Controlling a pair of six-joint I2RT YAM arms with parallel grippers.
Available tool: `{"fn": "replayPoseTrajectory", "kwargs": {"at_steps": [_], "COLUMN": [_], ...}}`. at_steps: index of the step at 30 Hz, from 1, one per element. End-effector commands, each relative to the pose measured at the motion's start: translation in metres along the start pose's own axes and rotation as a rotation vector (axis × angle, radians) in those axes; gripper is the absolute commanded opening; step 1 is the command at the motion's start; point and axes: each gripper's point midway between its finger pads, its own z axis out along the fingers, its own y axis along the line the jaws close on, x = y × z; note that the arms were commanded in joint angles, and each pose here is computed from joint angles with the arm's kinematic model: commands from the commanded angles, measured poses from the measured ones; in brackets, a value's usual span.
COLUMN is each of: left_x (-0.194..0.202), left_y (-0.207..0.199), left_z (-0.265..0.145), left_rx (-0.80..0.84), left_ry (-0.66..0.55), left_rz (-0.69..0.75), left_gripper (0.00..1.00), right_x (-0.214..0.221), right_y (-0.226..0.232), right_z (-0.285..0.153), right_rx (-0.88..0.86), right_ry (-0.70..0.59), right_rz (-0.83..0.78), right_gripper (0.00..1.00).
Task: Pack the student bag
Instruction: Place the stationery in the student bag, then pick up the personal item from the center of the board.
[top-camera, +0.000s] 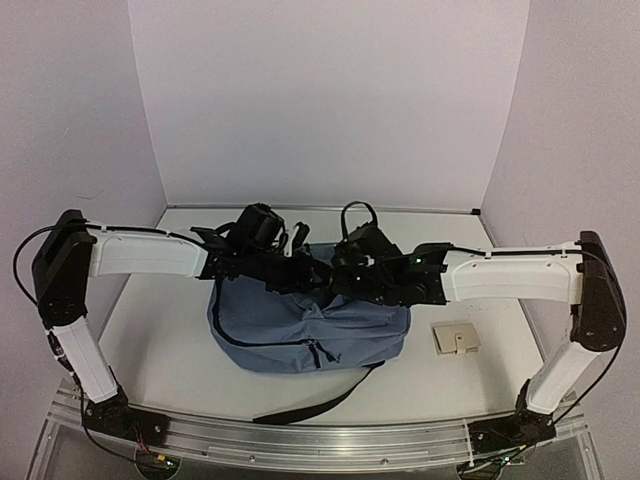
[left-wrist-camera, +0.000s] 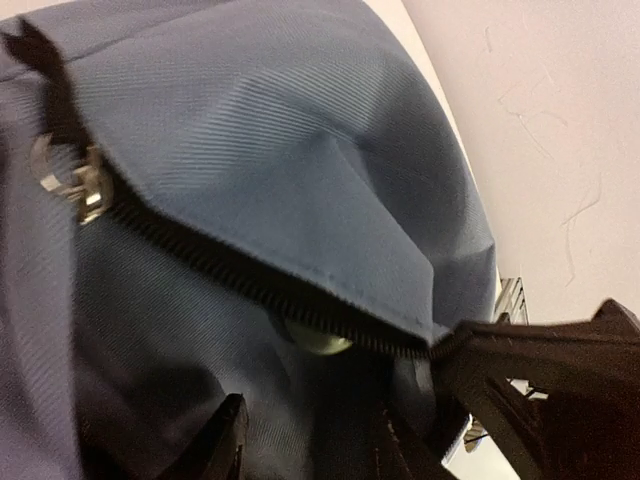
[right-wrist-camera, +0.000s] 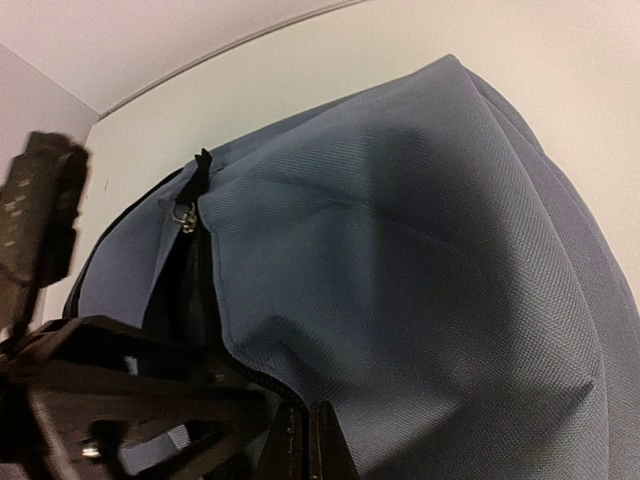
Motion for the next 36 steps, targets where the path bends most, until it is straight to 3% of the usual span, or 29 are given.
{"fn": "replayPoseTrajectory", "kwargs": {"at_steps": [1, 7, 15, 22, 28, 36], "left_x": [-0.006, -0.006, -0.006, -0.006, -0.005, 0.001], "left_y": [0.0, 0.011, 0.019, 0.03, 0.034, 0.044], "left_z": [-0.047, -0.086, -0.106, -0.116, -0.129, -0.139], "left_rx": [-0.071, -0.162, -0.184, -0.186, -0.186, -0.199], "left_ry": [-0.077, -0.119, -0.138, -0.155, -0.178, -0.182], "left_rz": [0.026, 0.009, -0.026, -0.069, -0.091, -0.126], "left_gripper": [0.45, 0.57, 0.83, 0.91, 0.93, 0.97], "right_x": [-0.022, -0.014, -0.039, -0.061, -0.079, -0.032], "right_y": [-0.013, -0.03, -0.003, -0.007, -0.072, -0.196], "right_z": [0.0, 0.009, -0.024, -0.072, -0.085, -0.054], "right_rx": [-0.056, -0.064, -0.194, -0.238, -0.135, 0.029], "right_ry": [-0.005, 0.034, 0.019, -0.009, -0.041, 0.09], "right_rz": [0.086, 0.123, 0.079, 0.076, 0.151, 0.331], "right_gripper": [0.0, 0.0, 0.41, 0.66, 0.75, 0.77]}}
